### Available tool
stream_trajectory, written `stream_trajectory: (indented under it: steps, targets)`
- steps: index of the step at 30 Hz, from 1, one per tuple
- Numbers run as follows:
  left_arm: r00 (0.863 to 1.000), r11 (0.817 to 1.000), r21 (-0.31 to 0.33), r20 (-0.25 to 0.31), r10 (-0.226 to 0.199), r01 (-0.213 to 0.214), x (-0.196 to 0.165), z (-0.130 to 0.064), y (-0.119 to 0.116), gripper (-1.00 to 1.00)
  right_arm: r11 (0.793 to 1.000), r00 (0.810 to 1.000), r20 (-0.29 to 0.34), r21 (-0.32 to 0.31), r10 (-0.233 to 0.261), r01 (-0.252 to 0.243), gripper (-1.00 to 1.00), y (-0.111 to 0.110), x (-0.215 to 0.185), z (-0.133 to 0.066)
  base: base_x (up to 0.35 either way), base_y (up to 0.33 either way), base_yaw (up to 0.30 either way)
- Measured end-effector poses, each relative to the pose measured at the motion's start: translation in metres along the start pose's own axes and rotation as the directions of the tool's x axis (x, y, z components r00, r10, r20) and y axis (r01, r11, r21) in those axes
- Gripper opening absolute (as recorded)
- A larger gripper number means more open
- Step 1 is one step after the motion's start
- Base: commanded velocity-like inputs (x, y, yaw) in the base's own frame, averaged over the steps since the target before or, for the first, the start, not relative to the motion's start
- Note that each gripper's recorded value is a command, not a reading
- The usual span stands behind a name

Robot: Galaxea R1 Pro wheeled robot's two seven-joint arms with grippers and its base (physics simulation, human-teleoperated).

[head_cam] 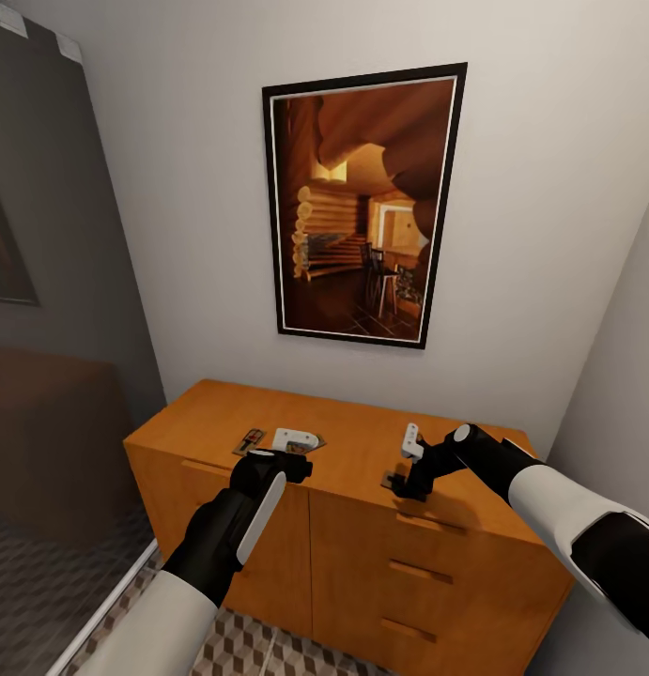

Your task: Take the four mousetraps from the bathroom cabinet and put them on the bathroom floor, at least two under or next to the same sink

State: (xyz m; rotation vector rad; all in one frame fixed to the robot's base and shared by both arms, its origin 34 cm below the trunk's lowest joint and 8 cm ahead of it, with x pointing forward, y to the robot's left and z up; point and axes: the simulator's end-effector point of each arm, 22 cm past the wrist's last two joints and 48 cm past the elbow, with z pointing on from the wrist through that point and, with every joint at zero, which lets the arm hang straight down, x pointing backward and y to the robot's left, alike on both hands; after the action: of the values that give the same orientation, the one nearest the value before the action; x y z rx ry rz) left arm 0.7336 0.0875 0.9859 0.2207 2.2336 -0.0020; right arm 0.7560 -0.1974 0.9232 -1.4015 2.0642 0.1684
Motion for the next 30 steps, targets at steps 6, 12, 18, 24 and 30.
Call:
stream_trajectory:
  steps: [6, 12, 18, 24, 30]
  targets:
    - [1.0, 1.0, 0.0, 0.0, 0.0, 0.0, 0.0, 0.0, 0.0, 1.0, 1.0, 1.0, 0.001, -0.004, -0.001, 0.001, 1.0, 0.0008, -0.0002, 0.0, 0.0, 0.0, 0.0]
    - [1.0, 1.0, 0.0, 0.0, 0.0, 0.0, 0.0, 0.0, 0.0, 1.0, 1.0, 1.0, 0.002, -0.005, -0.002, 0.002, 1.0, 0.0013, -0.0007, 0.0002, 0.0, 0.0, 0.0]
    - [1.0, 1.0, 0.0, 0.0, 0.0, 0.0, 0.0, 0.0, 0.0, 1.0, 1.0, 1.0, 0.002, -0.006, -0.001, 0.001, 1.0, 0.0013, -0.0006, 0.0001, 0.0, 0.0, 0.0]
    - [1.0, 1.0, 0.0, 0.0, 0.0, 0.0, 0.0, 0.0, -0.0001, 1.0, 1.0, 1.0, 0.002, -0.006, -0.002, 0.002, 1.0, 0.0015, -0.0006, 0.0001, 0.0, 0.0, 0.0]
    - [1.0, 1.0, 0.0, 0.0, 0.0, 0.0, 0.0, 0.0, -0.0001, 1.0, 1.0, 1.0, 0.002, -0.007, -0.003, 0.003, 1.0, 0.0016, -0.0008, 0.0001, 0.0, 0.0, 0.0]
